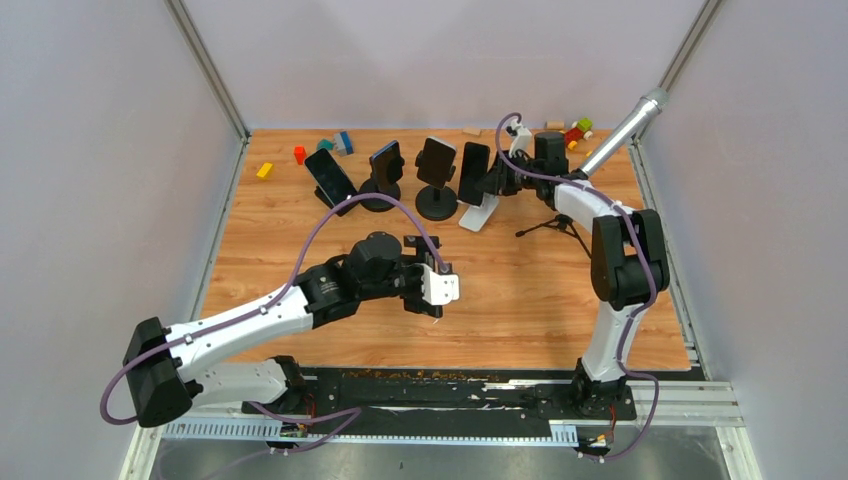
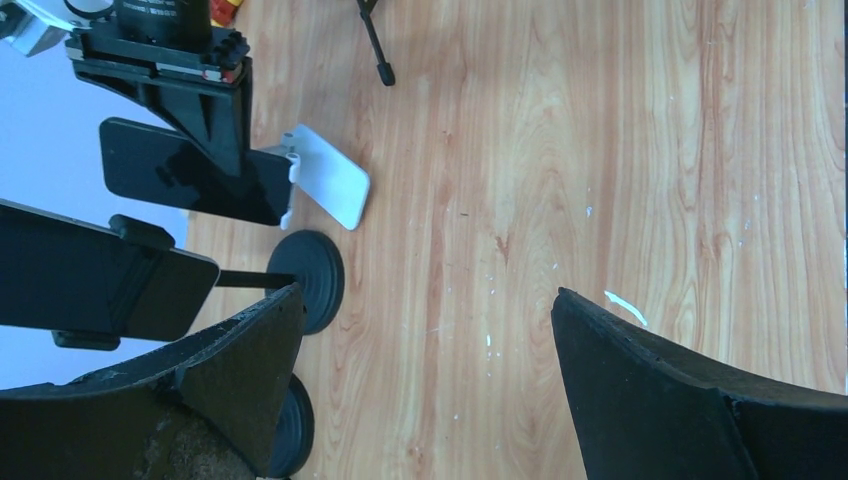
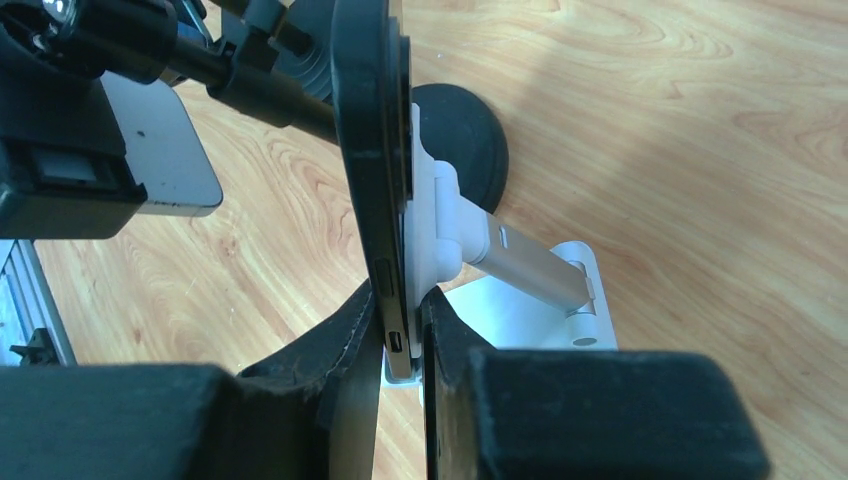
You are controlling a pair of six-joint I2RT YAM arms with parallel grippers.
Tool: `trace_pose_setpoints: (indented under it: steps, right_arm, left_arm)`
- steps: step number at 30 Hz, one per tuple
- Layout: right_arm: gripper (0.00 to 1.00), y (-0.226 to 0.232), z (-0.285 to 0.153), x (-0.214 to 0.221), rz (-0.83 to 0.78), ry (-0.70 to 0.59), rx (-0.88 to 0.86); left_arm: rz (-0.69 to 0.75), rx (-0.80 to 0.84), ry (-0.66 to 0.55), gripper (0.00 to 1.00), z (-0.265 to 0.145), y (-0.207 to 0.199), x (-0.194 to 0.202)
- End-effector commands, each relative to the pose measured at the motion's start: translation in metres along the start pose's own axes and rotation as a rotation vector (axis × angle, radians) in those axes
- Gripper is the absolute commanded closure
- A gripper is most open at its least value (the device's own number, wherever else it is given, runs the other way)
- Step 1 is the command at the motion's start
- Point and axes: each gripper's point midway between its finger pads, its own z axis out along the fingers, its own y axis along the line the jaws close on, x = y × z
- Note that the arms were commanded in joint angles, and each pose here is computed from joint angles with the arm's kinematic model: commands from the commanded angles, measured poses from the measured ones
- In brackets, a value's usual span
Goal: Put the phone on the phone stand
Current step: Place the phone stand with the phone at the center of the board.
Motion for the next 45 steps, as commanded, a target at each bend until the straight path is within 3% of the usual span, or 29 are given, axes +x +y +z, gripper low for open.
trace_pose_setpoints:
  steps: [1, 9, 20, 27, 32, 45]
  right_arm:
    - [1.0, 0.021, 0.0, -0.069, -0.194, -0.18, -0.072]
    - [0.99, 0.002, 0.003, -0.06, -0.191, -0.163, -0.048]
    - [0.81, -0.015, -0.001, -0.047, -0.174, -0.118, 0.009]
    - [0.8, -0.022, -0.001, -0.041, -0.165, -0.1, 0.048]
    - [0.85, -0.018, 0.001, -0.035, -0.131, -0.094, 0.052]
    - [0.74, -0.035, 0.007, -0.001, 0.0, -0.047, 0.208]
  left_arm:
    - [0.004, 0.008, 0.019, 0.0, -0.006, -0.006, 0.007]
    - [0.014, 0.004, 0.008, 0.0, -0.008, -0.008, 0.008]
    - [0.018, 0.002, -0.012, 0.0, -0.013, -0.01, 0.005]
    - [0.019, 0.01, -0.018, 0.0, -0.014, -0.012, 0.006]
    - [0.022, 0.013, -0.028, 0.0, -0.013, -0.013, 0.004]
    - [0.012, 0.026, -0.059, 0.0, -0.017, -0.015, -0.003]
